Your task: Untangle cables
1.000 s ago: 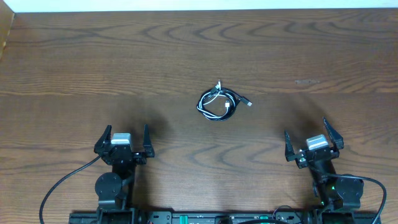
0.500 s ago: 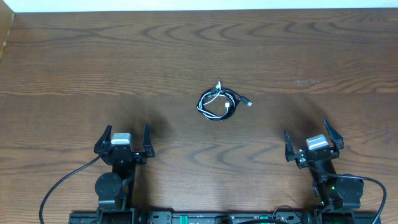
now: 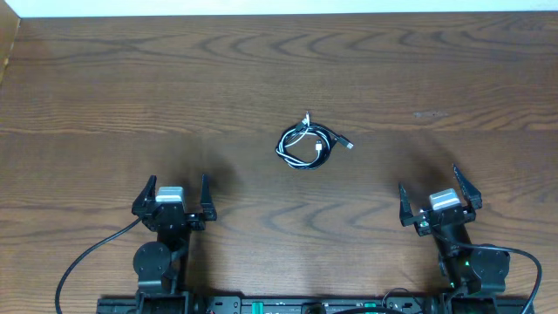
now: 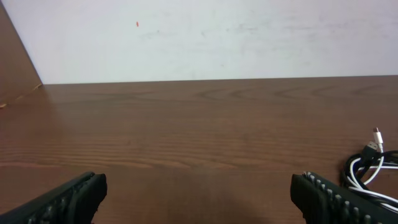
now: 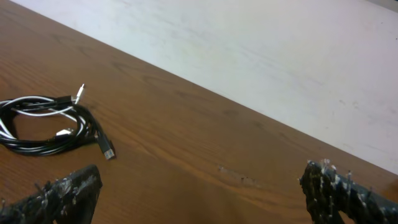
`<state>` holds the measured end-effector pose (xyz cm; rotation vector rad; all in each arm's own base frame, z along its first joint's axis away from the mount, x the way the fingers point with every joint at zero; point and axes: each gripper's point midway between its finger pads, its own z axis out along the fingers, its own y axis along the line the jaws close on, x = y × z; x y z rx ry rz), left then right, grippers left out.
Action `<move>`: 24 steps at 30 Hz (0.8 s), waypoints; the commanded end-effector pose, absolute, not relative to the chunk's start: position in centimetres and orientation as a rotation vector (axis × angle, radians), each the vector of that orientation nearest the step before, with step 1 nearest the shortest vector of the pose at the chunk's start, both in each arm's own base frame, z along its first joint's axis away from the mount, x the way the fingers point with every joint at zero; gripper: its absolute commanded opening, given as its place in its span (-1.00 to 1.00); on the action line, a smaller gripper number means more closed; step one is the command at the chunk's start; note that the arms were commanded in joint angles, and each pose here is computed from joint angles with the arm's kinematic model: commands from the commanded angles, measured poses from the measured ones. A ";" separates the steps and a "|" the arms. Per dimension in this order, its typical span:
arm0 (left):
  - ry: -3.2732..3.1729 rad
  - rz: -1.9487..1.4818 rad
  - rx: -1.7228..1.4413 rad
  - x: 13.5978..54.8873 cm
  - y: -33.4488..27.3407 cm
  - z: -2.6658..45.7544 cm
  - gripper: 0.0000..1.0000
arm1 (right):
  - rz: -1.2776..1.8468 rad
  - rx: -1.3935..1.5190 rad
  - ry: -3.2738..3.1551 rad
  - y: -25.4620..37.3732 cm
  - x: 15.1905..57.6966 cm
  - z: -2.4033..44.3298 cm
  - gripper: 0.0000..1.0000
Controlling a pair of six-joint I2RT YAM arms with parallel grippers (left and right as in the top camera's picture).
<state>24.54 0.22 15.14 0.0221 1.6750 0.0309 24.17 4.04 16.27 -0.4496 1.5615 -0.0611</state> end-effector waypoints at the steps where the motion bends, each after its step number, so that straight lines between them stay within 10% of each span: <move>1: 1.730 0.026 0.011 24.4 0.3 13.6 1.00 | -0.063 -0.454 1.560 4.1 24.2 16.2 0.99; 24: 1.730 0.026 0.011 24.4 0.3 13.6 1.00 | -0.097 -0.446 1.564 3.7 24.3 16.1 0.99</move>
